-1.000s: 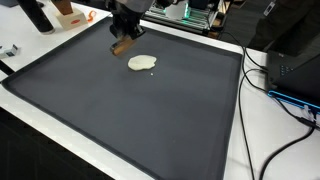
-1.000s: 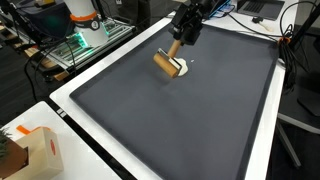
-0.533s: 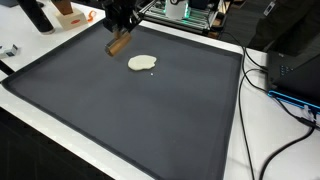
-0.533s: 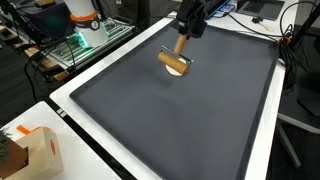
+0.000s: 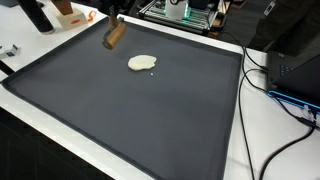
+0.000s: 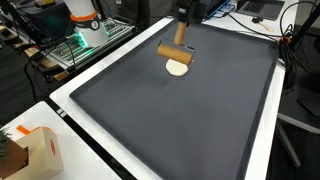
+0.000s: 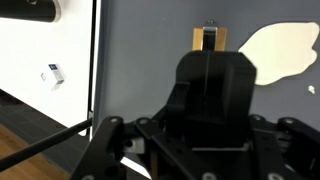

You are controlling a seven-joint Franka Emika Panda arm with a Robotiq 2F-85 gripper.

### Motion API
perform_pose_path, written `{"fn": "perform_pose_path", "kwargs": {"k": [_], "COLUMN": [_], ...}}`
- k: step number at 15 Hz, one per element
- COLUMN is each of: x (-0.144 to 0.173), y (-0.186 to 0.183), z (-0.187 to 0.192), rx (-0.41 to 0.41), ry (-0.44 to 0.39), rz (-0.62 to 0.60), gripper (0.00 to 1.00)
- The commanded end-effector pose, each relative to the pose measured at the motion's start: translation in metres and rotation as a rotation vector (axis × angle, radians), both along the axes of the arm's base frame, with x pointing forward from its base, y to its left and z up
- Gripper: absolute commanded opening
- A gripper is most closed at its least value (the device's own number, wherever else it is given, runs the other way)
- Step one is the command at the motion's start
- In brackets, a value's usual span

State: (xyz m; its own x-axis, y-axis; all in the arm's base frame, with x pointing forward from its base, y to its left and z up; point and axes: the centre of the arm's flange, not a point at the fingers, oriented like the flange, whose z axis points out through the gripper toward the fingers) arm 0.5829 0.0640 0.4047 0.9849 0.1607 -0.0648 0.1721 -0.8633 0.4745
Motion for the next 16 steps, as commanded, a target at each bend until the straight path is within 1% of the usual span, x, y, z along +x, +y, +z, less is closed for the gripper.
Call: {"fn": "perform_pose_path", "kwargs": {"k": [1,4,7,8,15,16], "x": [-0.025,-0.031,-0.034,-0.019,-0.024,-0.024], "y": [-0.011,-0.012,-0.013,-0.008,-0.009,-0.005], "z": [0.022,0.034,0.041,0.034,0.035,0.031], "rx": [0.062,0.086,0.084,0.067,0.069,0.078], "ry": [0.020,0.042,0.059,0.046,0.053,0.053], "rz": [0.100,0.148,0.174,0.154,0.164,0.249], "gripper": [0.23,0.23,0.23,0.48,0.48,0.23]}}
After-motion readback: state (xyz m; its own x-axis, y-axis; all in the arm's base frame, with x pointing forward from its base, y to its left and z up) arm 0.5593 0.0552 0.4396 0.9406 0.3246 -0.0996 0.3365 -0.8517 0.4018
